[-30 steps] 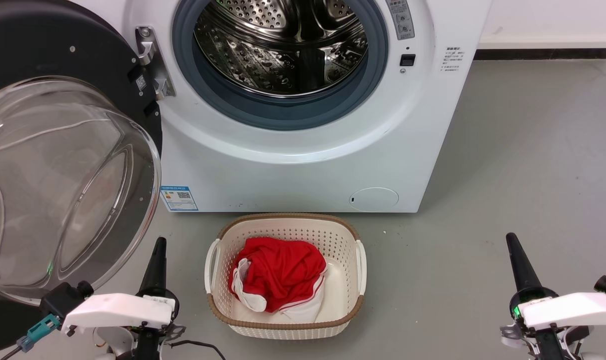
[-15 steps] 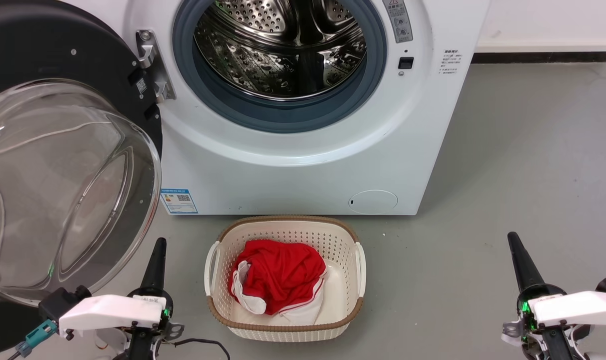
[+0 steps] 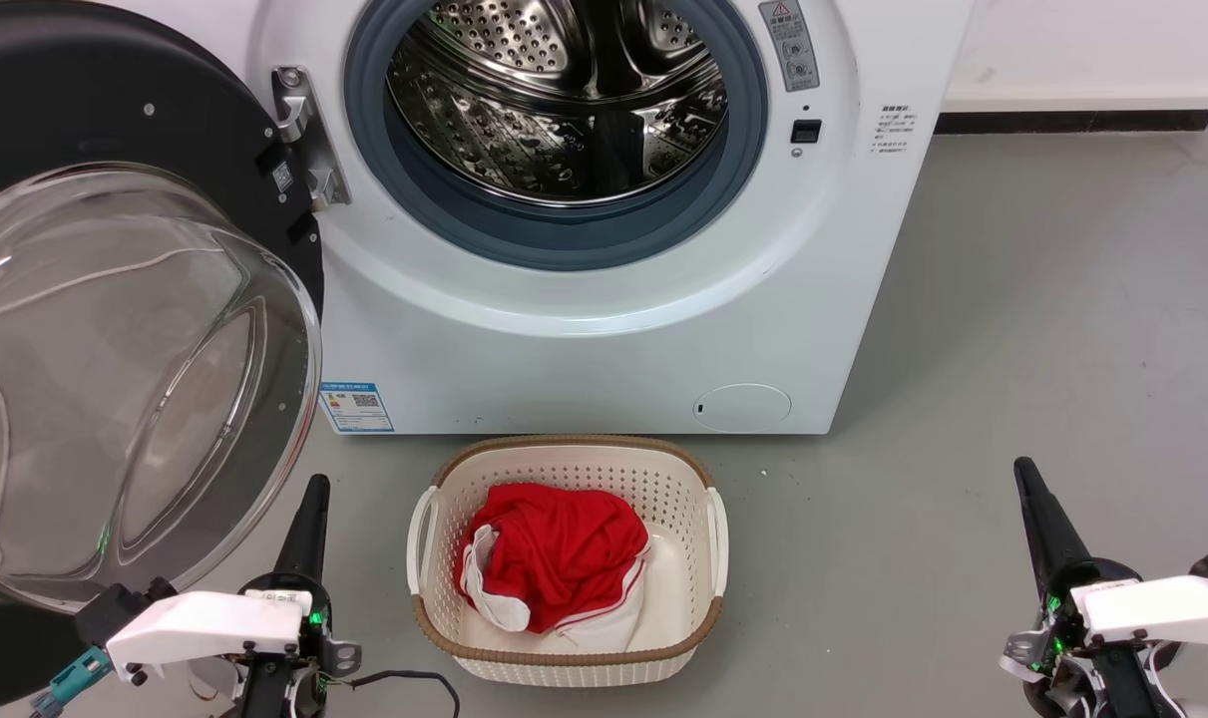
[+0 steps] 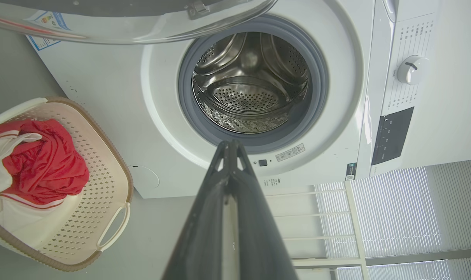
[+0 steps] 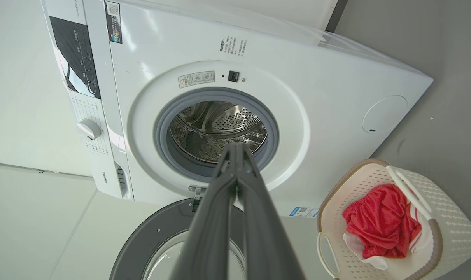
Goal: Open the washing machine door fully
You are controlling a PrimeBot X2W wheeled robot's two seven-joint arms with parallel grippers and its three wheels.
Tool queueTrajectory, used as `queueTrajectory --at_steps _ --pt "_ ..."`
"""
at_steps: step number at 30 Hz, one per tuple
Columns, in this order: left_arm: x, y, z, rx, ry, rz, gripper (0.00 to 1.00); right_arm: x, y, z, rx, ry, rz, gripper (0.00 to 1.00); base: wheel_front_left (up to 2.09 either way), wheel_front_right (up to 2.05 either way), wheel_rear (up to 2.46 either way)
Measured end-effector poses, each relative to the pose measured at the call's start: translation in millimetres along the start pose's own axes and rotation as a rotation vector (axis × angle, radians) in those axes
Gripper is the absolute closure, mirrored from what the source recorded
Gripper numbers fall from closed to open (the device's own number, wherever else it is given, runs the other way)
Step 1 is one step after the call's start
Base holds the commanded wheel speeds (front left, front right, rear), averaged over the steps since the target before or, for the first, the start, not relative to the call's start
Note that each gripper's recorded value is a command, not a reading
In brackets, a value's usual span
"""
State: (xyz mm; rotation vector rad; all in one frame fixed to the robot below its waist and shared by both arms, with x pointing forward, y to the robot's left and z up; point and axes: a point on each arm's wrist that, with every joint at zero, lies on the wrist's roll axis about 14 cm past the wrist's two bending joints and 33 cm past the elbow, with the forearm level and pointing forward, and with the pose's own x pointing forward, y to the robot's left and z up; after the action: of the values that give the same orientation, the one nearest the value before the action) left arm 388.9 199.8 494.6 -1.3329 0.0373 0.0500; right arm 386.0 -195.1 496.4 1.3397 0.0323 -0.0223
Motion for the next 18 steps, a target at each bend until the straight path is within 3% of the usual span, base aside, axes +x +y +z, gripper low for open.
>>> queueTrajectory --at_steps 18 --pt "-0.9 -5.9 1.6 -0.16 0.006 -0.029 1.0 0.0 3.0 4.4 0.154 -0.004 0.012 1.0 0.0 0.0 0.0"
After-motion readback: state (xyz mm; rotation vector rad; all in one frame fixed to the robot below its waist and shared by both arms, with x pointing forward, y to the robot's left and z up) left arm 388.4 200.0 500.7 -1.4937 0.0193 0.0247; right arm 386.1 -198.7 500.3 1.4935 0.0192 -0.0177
